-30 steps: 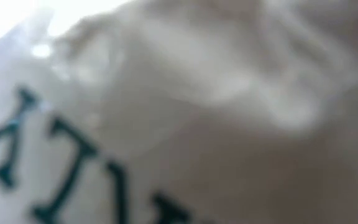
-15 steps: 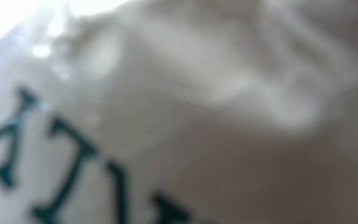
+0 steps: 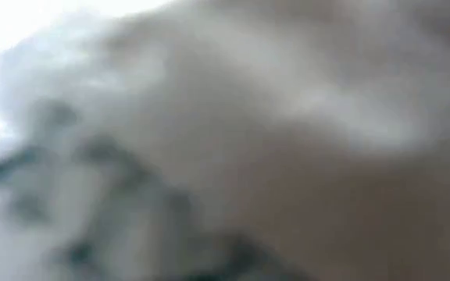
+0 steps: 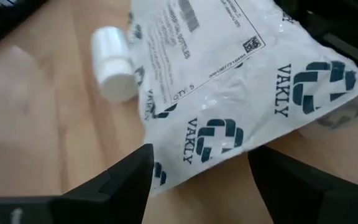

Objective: Pick & place medical supplies in basket/bin
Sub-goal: Put the mailer bag into the basket

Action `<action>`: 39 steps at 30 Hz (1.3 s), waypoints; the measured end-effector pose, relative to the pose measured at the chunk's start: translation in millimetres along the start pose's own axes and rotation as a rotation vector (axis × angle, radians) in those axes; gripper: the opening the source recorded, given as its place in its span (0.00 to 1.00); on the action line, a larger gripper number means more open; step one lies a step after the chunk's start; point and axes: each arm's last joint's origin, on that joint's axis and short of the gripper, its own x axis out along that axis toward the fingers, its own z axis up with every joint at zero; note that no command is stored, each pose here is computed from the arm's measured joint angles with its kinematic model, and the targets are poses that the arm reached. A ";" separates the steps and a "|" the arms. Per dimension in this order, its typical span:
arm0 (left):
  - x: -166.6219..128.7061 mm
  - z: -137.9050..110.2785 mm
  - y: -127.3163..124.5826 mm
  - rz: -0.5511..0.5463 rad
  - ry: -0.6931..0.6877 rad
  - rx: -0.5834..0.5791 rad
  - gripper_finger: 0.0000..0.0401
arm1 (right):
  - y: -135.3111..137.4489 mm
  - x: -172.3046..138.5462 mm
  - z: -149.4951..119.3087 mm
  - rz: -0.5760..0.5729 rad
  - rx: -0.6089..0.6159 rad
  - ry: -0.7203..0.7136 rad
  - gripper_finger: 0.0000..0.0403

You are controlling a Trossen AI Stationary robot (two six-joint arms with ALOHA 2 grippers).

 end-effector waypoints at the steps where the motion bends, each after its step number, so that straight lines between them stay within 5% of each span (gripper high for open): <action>1: 0.1 0.1 0.8 0.011 0.000 0.006 0.66 | 0.0 0.0 0.0 0.000 0.000 0.000 0.01; 9: 2.5 0.6 6.2 -0.047 -0.001 0.051 0.60 | 0.0 0.0 0.0 -0.001 -0.002 0.000 0.01; 20: 9.1 0.0 18.0 -0.120 0.001 -0.068 0.03 | -0.1 0.0 -0.4 -0.001 0.007 0.004 0.01; 27: -9.7 12.9 25.6 -0.121 -0.028 -0.016 0.01 | 0.0 0.0 -0.5 -0.001 0.008 0.006 0.01; 39: -111.0 56.7 83.0 -0.014 -0.187 -0.045 0.00 | -0.2 1.5 -2.9 -0.001 0.009 0.030 0.01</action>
